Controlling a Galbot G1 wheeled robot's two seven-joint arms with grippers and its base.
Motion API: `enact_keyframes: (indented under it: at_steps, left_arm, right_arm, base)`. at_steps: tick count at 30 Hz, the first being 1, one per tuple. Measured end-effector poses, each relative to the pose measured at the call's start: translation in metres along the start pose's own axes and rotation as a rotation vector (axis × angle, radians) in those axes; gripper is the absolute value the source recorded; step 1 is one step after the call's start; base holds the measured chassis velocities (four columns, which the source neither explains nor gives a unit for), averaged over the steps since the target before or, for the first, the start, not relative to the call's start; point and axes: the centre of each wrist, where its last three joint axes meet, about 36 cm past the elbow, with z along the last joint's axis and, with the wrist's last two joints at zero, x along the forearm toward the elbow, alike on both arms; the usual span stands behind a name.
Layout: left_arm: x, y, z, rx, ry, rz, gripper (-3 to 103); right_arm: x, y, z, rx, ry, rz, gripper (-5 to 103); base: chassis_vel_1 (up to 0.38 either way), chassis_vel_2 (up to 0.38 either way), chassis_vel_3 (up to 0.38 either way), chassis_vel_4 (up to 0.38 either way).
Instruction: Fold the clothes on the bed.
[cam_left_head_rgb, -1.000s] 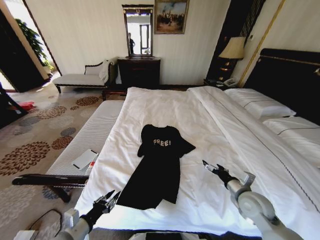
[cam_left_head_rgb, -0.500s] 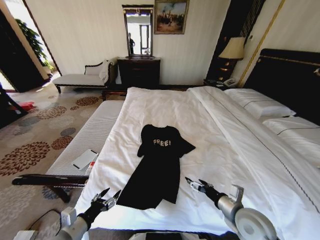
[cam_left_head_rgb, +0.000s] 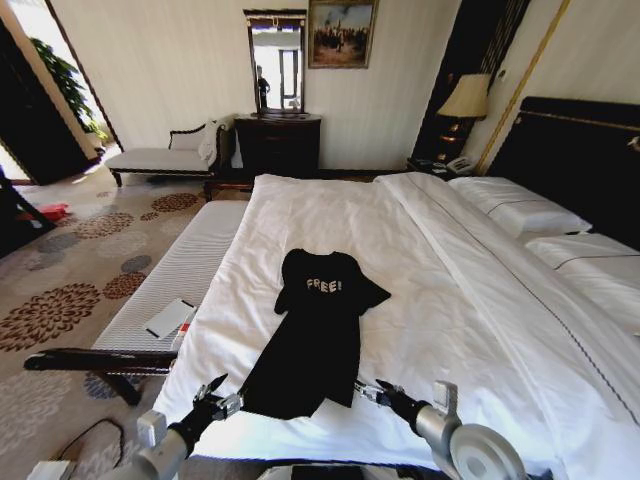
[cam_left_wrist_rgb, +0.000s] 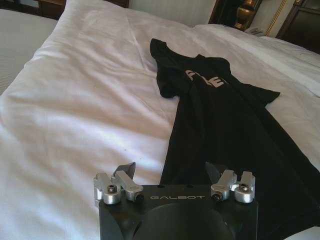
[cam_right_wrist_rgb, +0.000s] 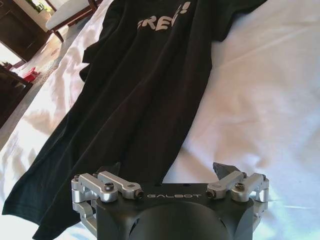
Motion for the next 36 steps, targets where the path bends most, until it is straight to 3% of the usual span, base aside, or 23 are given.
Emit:
enact_keyframes:
  at_steps: [3,14,17,26,29,36]
  left_arm:
    - [0.0,-0.002,0.0,0.003,0.001,0.002,81]
    - [-0.004,-0.005,0.0,0.008,0.007,0.006,81]
    - [-0.004,-0.006,0.003,0.019,0.017,0.004,83]
    - [-0.007,-0.006,0.001,0.018,0.011,0.005,89]
    - [-0.009,-0.006,0.0,0.018,0.011,0.007,89]
    - [-0.012,-0.008,0.0,0.017,0.013,0.011,89]
  right_arm:
    - [0.0,0.003,0.002,0.0,0.011,-0.012,103]
    - [0.001,0.016,0.007,0.021,0.05,-0.07,97]
    - [-0.009,0.017,0.015,0.022,0.07,-0.078,80]
    - [-0.016,0.012,0.017,0.039,0.074,-0.073,61]
    - [-0.016,0.011,0.017,0.04,0.072,-0.072,46]
    - [-0.015,0.011,0.017,0.037,0.068,-0.072,24]
  base:
    - [0.0,0.0,0.0,0.0]
    - [0.0,0.0,0.0,0.0]
    - [0.0,0.0,0.0,0.0]
    - [0.0,0.0,0.0,0.0]
    - [0.0,0.0,0.0,0.0]
    - [0.0,0.0,0.0,0.0]
